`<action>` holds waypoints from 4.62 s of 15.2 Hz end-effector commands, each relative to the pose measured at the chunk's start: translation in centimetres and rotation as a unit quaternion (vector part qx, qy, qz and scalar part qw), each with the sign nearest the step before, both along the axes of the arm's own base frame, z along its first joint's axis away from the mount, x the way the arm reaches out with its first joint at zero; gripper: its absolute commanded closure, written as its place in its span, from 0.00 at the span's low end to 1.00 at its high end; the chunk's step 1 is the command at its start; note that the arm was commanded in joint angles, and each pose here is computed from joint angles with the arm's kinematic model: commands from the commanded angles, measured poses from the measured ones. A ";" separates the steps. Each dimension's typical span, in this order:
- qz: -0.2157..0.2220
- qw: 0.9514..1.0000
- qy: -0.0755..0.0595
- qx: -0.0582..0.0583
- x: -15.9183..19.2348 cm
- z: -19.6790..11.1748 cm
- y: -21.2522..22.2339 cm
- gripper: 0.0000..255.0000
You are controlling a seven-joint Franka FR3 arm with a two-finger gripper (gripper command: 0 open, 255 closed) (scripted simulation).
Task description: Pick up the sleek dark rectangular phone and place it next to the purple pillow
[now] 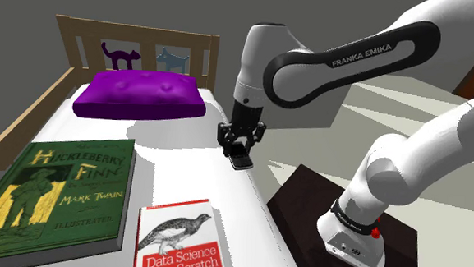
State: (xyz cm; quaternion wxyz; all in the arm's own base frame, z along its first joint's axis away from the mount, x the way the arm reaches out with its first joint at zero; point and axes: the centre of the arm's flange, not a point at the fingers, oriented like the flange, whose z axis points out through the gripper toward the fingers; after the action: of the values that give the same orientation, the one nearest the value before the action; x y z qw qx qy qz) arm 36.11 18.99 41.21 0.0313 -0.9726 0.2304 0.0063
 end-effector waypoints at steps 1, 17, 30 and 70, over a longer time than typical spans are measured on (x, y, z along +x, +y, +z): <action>0.000 1.000 0.000 0.000 0.0 1.2 0.1 1.00; 0.000 1.000 0.000 0.000 0.0 9.7 0.1 1.00; 0.000 1.000 0.000 0.000 7.6 12.5 -5.2 1.00; 0.000 1.000 0.000 0.000 31.5 3.0 -21.9 1.00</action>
State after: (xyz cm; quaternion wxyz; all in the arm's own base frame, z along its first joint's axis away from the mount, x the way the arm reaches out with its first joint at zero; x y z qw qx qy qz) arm 67.63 -2.82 44.77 0.0310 -0.9726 0.2305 0.0068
